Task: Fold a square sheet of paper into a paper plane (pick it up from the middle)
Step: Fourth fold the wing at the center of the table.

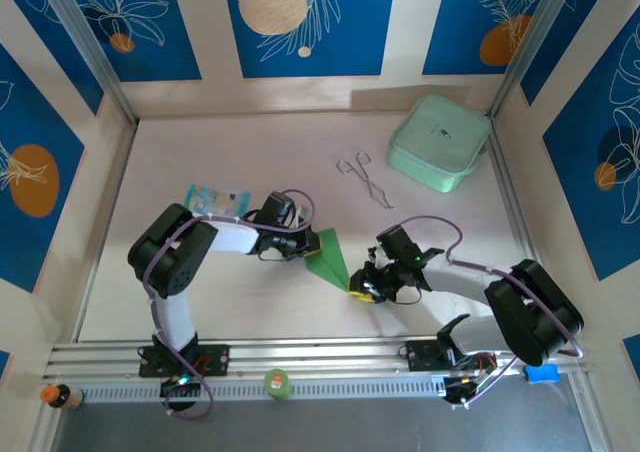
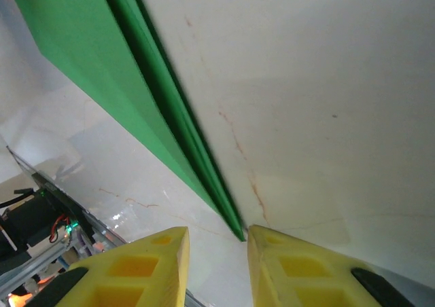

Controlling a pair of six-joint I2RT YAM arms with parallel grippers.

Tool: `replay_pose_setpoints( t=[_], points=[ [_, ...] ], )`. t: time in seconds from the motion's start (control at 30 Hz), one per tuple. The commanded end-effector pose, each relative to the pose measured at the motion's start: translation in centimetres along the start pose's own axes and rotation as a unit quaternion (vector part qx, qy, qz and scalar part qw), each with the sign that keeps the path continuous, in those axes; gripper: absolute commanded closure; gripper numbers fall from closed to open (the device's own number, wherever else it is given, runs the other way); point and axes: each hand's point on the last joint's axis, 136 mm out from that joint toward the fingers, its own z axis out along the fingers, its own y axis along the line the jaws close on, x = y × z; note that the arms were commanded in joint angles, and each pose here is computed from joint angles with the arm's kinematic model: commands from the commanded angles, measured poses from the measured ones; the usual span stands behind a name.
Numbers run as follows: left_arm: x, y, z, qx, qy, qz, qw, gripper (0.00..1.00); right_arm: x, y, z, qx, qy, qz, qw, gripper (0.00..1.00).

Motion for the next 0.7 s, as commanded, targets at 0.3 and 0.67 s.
replay_pose_setpoints(
  t=[0.3,0.67],
  points=[
    [-1.5,-3.6,-1.4,0.037,-0.016,0.028,0.999,0.9,0.6,-1.2,-1.0,-0.002,-0.008,0.027,1.0,0.7],
    [-0.6,0.5,0.4,-0.016,0.009,0.005,1.0,0.91,0.6,-0.4,-0.5,-0.024,0.008,0.022,0.999,0.69]
  ],
)
